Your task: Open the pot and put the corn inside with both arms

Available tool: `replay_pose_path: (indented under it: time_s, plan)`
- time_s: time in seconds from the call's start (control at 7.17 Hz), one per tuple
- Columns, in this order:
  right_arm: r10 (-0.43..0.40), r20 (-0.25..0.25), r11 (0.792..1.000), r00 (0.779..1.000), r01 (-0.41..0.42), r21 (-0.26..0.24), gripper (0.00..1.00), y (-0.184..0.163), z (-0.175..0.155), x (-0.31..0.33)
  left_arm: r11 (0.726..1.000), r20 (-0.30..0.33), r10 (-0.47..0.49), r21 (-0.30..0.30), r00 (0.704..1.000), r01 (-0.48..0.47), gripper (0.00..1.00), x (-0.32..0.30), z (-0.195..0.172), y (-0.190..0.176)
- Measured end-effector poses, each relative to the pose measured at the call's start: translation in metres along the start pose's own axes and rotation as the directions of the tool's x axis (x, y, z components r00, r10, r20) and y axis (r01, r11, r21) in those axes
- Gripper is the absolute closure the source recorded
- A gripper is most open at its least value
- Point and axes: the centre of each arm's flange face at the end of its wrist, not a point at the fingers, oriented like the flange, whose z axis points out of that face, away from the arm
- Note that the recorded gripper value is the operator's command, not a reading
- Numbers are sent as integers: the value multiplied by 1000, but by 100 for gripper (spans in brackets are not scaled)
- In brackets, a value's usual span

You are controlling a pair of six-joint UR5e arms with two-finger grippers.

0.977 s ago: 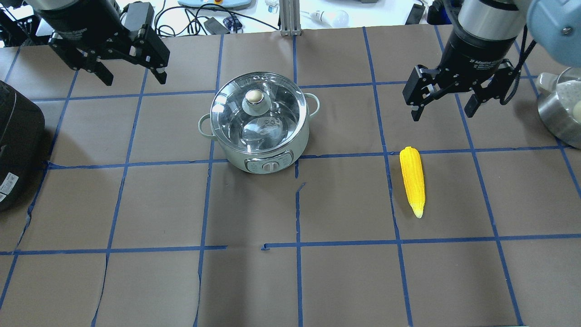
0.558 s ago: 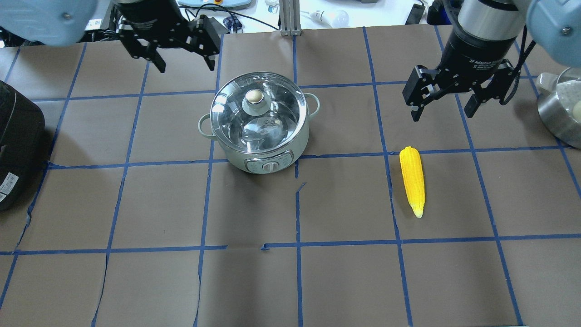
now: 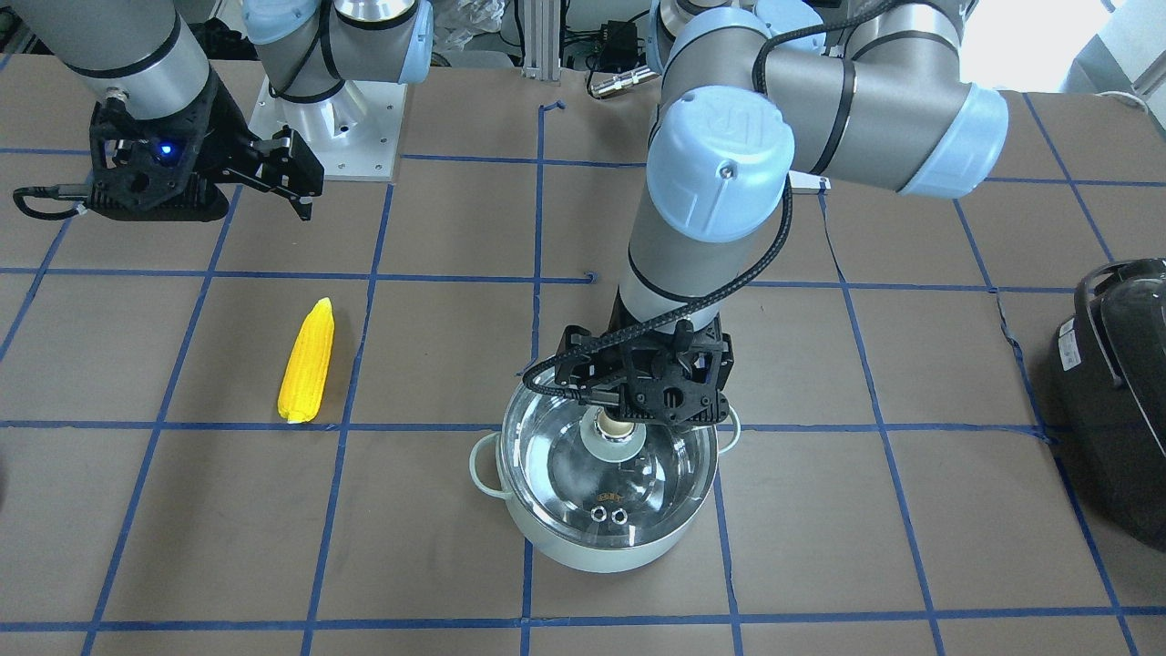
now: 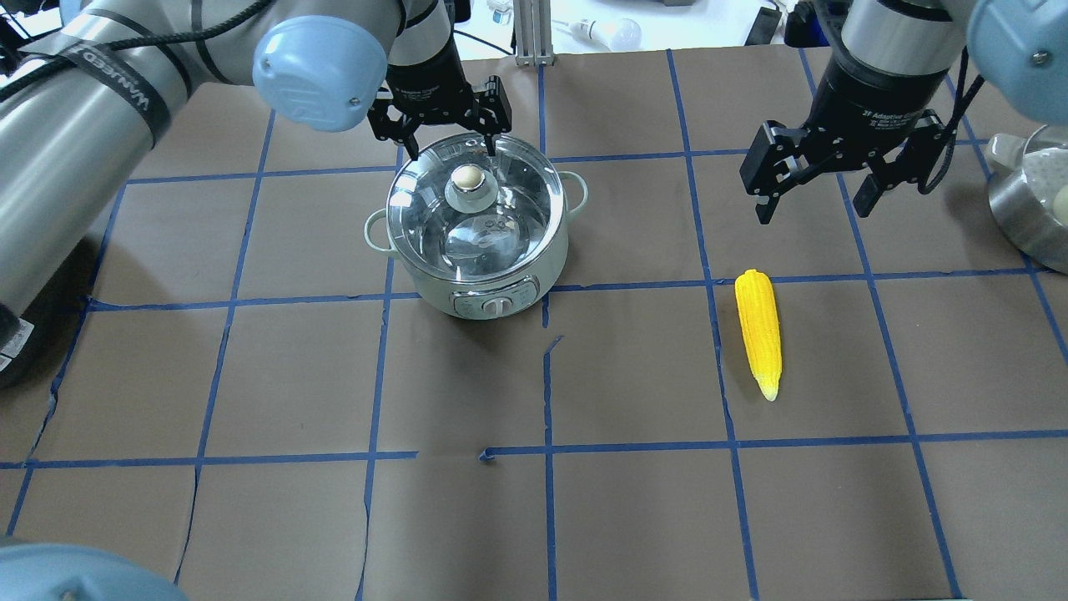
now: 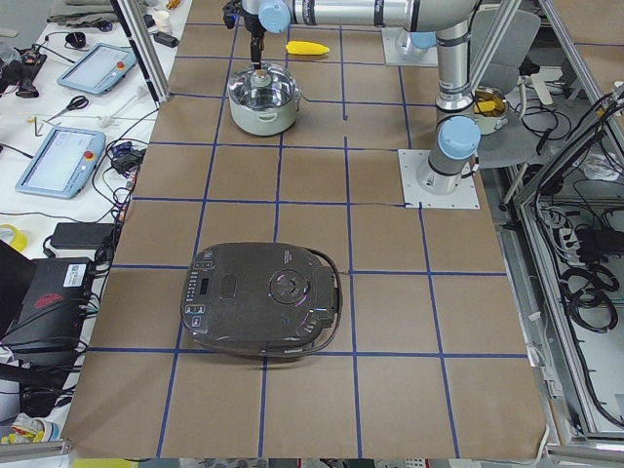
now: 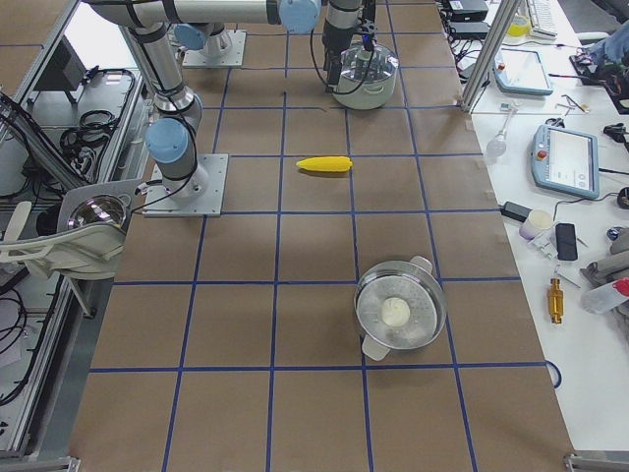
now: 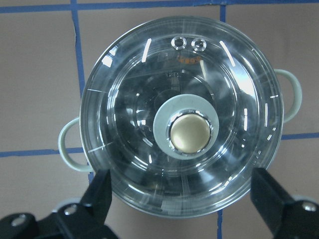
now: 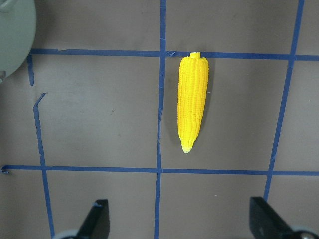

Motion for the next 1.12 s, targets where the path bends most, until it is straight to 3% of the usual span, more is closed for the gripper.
replay_pose_path:
  time_s: [0.42, 0.7, 0.84, 1.12]
  plan:
    - [-8, -1, 1000, 1000, 9, 22, 0, -6, 2, 1, 999, 8, -16, -30, 1000, 16, 4, 4, 33, -9]
    - [-65, -4, 997, 998, 65, 43, 0, -18, 21, 2, 999, 9, -13, -37, 1000, 13, 9, 5, 45, -12]
    - [-74, -4, 996, 997, 74, 52, 0, -22, 36, 1, 999, 10, -15, -41, 1000, 16, 17, 6, 50, -11]
    - [-76, -4, 996, 997, 76, 53, 0, -25, 84, 1, 999, 12, -11, -47, 1000, 11, 60, 5, 55, -10]
